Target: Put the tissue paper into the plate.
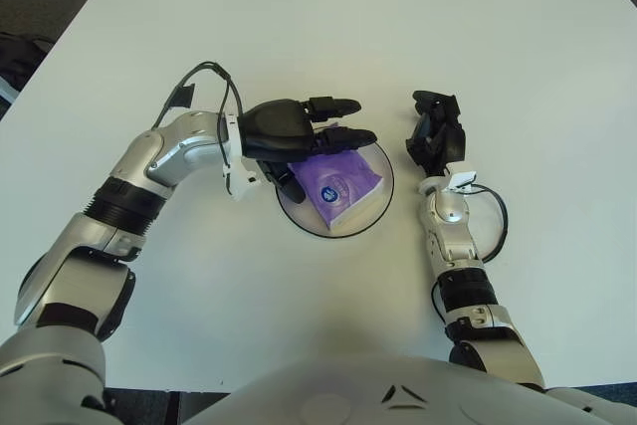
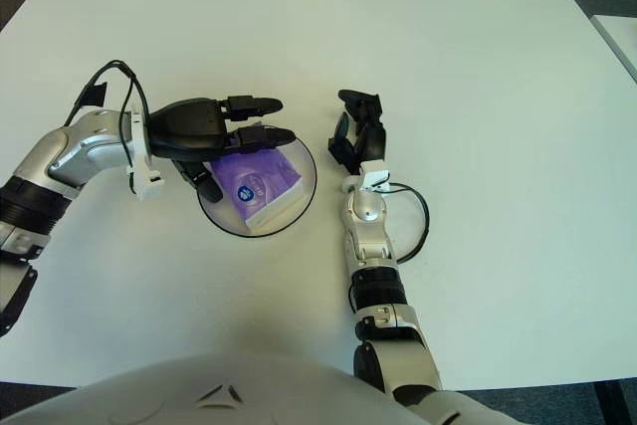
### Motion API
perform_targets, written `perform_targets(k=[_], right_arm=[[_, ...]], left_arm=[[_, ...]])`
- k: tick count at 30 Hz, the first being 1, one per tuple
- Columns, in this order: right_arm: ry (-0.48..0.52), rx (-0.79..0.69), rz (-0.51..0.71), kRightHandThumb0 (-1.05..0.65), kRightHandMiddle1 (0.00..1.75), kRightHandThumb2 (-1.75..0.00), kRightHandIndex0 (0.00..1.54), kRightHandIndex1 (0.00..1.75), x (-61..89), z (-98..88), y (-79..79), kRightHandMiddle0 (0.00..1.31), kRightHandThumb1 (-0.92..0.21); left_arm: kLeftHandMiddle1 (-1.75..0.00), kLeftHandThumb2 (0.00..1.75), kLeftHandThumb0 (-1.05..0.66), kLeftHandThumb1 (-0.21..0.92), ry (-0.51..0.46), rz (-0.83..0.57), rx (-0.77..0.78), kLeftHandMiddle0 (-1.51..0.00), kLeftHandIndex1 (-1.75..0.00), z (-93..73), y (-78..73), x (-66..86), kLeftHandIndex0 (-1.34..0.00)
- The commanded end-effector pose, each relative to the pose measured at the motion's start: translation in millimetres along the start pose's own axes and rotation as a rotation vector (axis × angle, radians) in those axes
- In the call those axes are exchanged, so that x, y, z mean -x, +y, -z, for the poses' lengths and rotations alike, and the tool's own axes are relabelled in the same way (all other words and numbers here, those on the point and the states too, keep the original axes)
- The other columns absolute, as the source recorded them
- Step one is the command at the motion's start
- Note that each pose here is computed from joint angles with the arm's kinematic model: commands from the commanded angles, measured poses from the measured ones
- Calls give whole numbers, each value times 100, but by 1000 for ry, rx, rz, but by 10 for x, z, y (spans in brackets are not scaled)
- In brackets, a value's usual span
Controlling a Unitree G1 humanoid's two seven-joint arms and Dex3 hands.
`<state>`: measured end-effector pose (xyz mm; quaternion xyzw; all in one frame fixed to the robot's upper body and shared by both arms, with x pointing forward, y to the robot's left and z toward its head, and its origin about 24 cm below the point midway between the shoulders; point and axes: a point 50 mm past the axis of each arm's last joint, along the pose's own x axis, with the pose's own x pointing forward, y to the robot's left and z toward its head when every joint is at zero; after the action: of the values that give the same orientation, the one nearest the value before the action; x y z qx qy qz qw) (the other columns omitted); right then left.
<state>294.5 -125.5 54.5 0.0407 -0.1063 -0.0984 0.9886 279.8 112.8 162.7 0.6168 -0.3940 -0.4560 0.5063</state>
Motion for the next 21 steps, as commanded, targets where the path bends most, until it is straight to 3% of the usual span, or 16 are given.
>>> perform_targets(k=[1, 14, 21], right_arm=[[201, 47, 43, -55, 118, -84, 37, 83, 238, 382, -135, 23, -92], [196, 58, 27, -55, 114, -89, 38, 81, 249, 381, -128, 13, -92], [197, 55, 25, -53, 117, -86, 40, 82, 252, 385, -115, 17, -92]], left_arm=[[0, 27, -105, 92, -4, 12, -6, 0, 0, 15, 43, 15, 0], [0, 35, -105, 92, 38, -31, 47, 0, 0, 78, 57, 63, 0], [0, 46, -105, 92, 94, -124, 109, 0, 0, 157, 70, 116, 0]])
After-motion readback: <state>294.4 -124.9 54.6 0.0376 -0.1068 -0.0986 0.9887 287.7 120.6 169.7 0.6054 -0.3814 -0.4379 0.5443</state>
